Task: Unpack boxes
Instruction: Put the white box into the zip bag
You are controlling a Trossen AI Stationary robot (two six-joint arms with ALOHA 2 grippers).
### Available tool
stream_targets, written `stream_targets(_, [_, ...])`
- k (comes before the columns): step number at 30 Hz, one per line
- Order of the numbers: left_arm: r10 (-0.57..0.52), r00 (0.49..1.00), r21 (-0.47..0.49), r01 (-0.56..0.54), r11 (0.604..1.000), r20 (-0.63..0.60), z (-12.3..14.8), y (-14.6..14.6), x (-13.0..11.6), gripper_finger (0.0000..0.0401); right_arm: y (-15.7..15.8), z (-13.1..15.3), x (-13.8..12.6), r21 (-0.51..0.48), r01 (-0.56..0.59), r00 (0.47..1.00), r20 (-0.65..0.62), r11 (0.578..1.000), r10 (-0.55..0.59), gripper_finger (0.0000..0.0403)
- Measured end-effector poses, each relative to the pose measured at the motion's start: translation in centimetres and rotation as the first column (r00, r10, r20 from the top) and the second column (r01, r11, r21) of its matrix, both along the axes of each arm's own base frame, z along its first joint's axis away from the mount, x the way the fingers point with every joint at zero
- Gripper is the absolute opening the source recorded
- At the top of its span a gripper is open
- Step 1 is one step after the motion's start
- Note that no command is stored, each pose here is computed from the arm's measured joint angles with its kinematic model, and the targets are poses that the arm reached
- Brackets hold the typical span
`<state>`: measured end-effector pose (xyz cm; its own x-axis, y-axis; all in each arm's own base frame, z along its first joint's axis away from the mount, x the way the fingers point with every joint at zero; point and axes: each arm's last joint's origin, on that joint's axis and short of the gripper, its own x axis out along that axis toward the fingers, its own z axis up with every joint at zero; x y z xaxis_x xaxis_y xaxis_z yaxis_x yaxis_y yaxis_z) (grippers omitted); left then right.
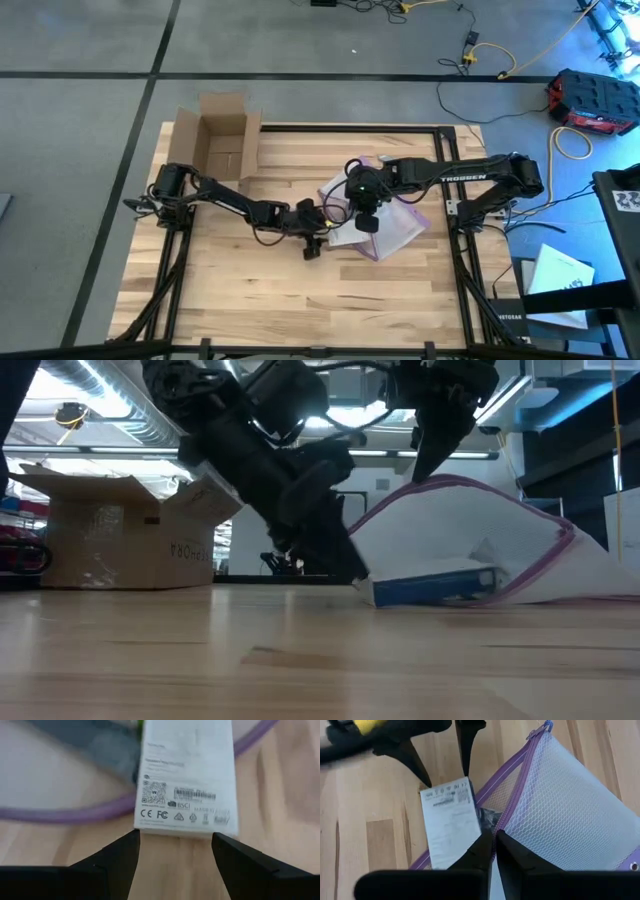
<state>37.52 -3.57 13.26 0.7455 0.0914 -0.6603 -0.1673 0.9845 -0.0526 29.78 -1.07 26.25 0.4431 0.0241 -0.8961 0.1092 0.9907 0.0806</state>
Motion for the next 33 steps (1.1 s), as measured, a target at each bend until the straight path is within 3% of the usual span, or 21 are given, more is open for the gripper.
stream_targets(13, [-0.004,0.999,0.017,0.004,1.0,0.037,0.3,0.1,0.3,0.0234,0.0,0.0,0.0,0.0,-0.001,1.0,0.0,1.0,0.001,0.001])
stream_targets(18, [0.173,0.984,0.053,-0.175,0.983,0.047,1.3,0.8,-0.3,0.0234,0.0,0.0,0.0,0.0,-0.001,1.0,0.0,1.0,0.001,0.001])
stream_targets(23, [0.218,0.974,-0.008,-0.218,0.976,0.068,2.7,1.2,-0.7,0.0234,0.0,0.0,0.0,0.0,0.0,1.0,0.001,1.0,0.0,0.001])
stream_targets(26, [0.061,0.996,-0.077,-0.055,0.996,0.072,3.9,-0.1,-1.0,0.0234,0.0,0.0,0.0,0.0,-0.001,1.0,0.0,1.0,0.001,0.001])
stream_targets(29, [-0.132,0.99,-0.141,0.137,0.98,0.038,3.9,-2.2,-1.4,0.0234,0.0,0.0,0.0,0.0,-0.001,1.0,0.001,1.0,0.001,0.001])
stream_targets(33, [-0.261,0.965,-0.114,0.256,0.96,-0.035,2.6,-4.3,-2.0,0.0234,0.0,0.0,0.0,0.0,-0.001,1.0,0.001,1.0,0.001,0.001])
